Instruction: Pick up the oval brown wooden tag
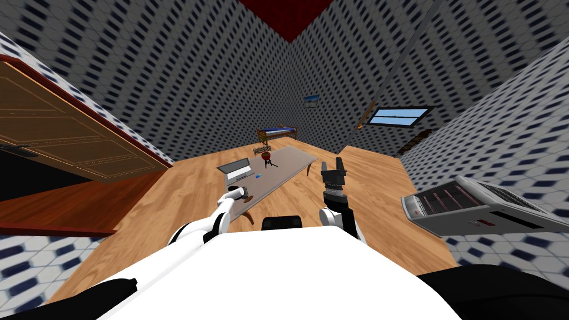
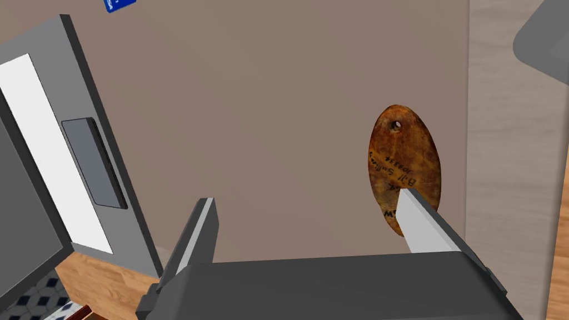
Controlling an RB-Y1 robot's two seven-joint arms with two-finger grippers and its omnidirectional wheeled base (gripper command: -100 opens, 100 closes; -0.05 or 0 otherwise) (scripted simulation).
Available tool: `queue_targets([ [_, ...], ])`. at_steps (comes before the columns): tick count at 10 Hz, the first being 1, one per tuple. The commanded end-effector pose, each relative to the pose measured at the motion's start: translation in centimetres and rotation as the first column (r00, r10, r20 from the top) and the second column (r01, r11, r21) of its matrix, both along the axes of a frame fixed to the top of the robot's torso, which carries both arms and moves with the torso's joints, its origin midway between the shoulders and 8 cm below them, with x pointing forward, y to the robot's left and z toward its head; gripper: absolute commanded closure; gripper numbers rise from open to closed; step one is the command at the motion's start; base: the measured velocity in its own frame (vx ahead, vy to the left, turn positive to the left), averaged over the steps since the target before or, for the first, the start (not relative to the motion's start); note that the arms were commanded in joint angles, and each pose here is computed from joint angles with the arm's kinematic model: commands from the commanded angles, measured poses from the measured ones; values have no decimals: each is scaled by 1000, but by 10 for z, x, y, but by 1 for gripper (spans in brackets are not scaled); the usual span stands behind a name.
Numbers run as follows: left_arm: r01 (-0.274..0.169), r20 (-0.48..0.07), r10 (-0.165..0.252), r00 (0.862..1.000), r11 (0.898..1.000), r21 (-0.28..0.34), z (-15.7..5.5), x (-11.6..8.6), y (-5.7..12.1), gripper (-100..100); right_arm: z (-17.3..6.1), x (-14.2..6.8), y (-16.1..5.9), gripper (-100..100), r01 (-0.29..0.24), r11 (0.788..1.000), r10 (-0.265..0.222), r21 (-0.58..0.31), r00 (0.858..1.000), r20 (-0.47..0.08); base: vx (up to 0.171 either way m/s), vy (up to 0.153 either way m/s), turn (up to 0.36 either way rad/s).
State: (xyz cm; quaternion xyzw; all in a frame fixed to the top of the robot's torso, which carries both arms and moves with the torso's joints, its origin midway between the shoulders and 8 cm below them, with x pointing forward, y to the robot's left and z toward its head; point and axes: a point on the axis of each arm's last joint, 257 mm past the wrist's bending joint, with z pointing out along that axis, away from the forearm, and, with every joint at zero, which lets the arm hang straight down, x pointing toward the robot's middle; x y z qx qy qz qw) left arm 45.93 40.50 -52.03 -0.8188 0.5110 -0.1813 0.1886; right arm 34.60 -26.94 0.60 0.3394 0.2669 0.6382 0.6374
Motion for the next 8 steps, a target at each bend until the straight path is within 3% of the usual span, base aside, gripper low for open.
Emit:
queue_targets([
  [1,-9,-58,8,998,1000,-23,-12,-17,-4,-100,0,0,0,0,0,1000,0,0,1000,0,35,1,0],
  [3,-26,-148,17,989,998,-56,-30,-43,-9,-100,0,0,0,0,0,1000,0,0,1000,0,87,10,2],
  [6,-27,-153,18,988,998,-58,-31,-46,-9,-100,0,0,0,0,0,1000,0,0,1000,0,35,4,0],
  [7,-44,-230,24,973,996,-83,-45,-71,-14,-100,0,0,0,0,0,1000,0,0,1000,0,47,5,6],
  [8,-44,-230,24,973,996,-83,-45,-71,-14,-100,0,0,0,0,0,1000,0,0,1000,0,59,7,7],
])
